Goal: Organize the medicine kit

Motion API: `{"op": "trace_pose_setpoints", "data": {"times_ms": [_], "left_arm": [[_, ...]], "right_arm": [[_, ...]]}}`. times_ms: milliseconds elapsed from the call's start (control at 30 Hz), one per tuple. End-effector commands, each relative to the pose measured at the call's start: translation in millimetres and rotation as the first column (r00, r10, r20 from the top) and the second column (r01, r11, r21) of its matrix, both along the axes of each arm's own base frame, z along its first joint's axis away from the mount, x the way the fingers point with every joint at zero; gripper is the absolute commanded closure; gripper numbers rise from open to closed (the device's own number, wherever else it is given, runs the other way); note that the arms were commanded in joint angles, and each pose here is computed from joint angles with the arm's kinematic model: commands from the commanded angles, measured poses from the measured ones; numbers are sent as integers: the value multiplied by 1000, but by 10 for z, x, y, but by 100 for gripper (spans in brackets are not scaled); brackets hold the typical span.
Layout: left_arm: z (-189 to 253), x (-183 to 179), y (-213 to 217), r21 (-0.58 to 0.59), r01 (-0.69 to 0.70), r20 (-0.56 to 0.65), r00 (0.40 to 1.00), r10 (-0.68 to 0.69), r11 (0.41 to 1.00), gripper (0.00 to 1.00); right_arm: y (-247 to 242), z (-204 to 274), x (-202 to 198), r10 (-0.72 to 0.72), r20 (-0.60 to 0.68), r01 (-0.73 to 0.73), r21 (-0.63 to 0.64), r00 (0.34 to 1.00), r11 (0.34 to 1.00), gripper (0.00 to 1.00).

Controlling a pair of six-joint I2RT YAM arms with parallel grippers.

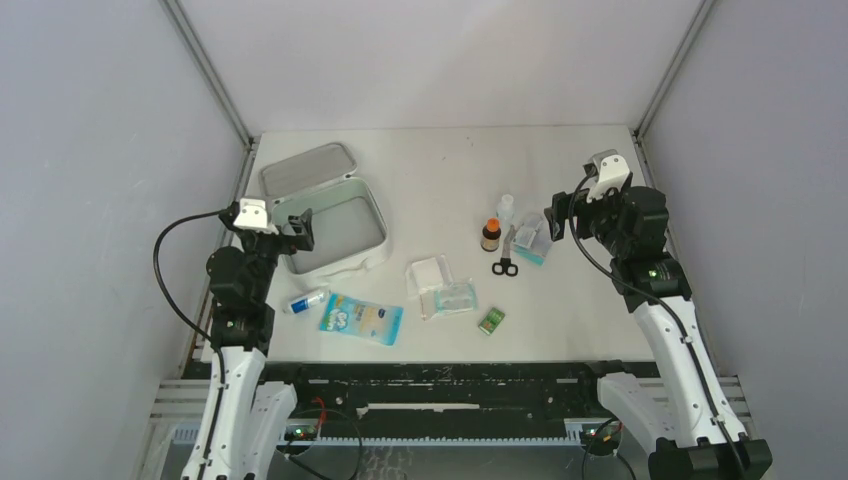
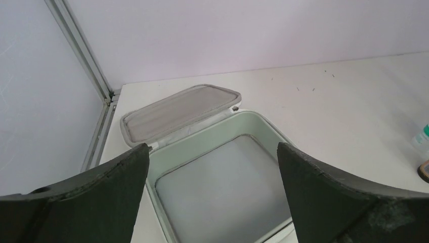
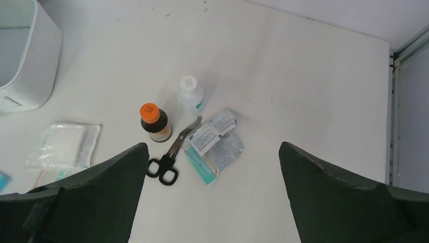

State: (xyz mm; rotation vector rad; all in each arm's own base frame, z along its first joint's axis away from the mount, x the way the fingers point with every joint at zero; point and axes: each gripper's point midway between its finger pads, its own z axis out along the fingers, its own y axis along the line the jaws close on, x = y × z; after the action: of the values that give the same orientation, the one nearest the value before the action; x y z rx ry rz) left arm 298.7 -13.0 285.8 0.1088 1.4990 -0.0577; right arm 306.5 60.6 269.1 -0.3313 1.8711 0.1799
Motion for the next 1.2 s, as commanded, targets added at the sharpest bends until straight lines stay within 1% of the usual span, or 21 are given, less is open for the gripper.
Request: {"op": "trace_pose_setpoints", "data": {"times_ms": [0, 233, 433, 533, 667, 800, 867, 900, 967, 1067, 1167], "left_arm": [[62, -6, -30, -5, 22, 46, 999, -22, 1000, 0], [56, -13, -39, 5, 29, 47, 998, -29, 1000, 0], [5, -21, -81, 36, 58, 20, 998, -58, 998, 0], [-19, -21, -61, 53, 51, 3, 999, -51, 997, 0], [-57, 6, -39, 82, 47, -31, 999, -45, 995, 0], [-172, 51, -31, 132, 64, -100, 994, -51, 989, 0], [-301, 63, -83, 188, 124, -153, 984, -96, 974, 0], [-390, 61, -118, 241, 171, -186, 974, -128, 955, 0], [-586, 30, -204, 294, 272, -266, 944, -195, 916, 0], [-835, -23, -286, 303, 382, -377, 889, -259, 873, 0], [-1009, -92, -339, 295, 455, -447, 843, -299, 840, 0]], "right_arm": [[69, 181, -3, 29, 78, -31, 27, 997, 999, 0], [99, 124, 18, 45, 63, -46, 14, 997, 999, 0], [130, 49, 30, 71, 48, -71, -19, 996, 997, 0], [135, 12, 34, 75, 39, -74, -27, 996, 997, 0], [146, -44, 64, 78, 24, -77, -41, 997, 996, 0], [192, -88, 55, 114, 11, -114, -50, 993, 992, 0], [226, -113, 40, 140, 8, -139, -52, 990, 989, 0], [249, -122, 31, 156, 7, -155, -52, 988, 987, 0], [301, -160, 18, 187, 1, -187, -48, 982, 981, 0], [405, -241, -1, 243, -16, -244, -44, 970, 969, 0], [542, -332, -7, 294, -42, -295, -30, 955, 955, 0]]}}
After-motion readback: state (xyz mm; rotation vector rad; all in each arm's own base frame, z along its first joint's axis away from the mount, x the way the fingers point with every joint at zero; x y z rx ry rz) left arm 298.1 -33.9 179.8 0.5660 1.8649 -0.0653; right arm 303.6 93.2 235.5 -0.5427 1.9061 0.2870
